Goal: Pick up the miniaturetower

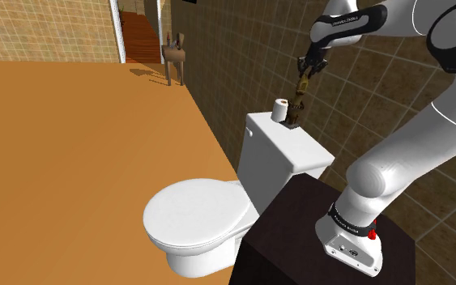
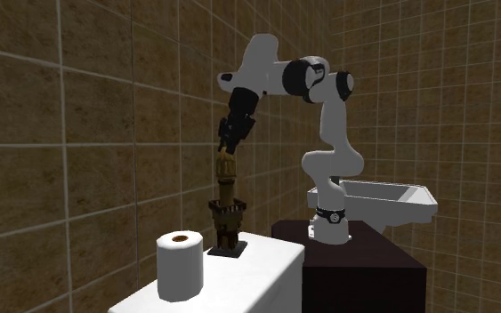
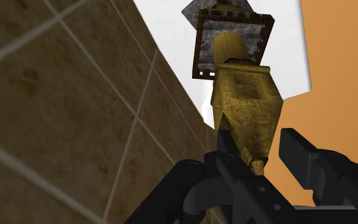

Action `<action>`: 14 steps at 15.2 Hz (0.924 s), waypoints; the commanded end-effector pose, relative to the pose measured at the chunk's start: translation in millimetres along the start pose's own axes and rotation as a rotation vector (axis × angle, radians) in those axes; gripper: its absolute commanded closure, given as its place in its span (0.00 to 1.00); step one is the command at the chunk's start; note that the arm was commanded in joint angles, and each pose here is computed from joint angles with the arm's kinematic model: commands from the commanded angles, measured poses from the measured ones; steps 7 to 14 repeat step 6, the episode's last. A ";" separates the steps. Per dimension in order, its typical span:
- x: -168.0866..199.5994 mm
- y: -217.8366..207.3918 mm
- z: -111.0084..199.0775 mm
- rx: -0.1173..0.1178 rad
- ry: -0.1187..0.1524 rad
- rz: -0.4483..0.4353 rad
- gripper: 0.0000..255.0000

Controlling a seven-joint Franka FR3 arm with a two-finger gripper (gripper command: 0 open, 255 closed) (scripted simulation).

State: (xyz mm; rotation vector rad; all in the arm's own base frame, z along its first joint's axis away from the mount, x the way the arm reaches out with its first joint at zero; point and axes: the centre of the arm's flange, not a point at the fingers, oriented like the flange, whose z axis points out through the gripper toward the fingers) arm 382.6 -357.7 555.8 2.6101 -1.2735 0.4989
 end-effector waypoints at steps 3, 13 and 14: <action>8.3 1.9 -21.0 0.000 0.001 0.000 1.00; 10.5 2.0 -26.7 0.000 0.001 0.000 1.00; 10.5 2.0 -26.7 0.000 0.001 0.000 1.00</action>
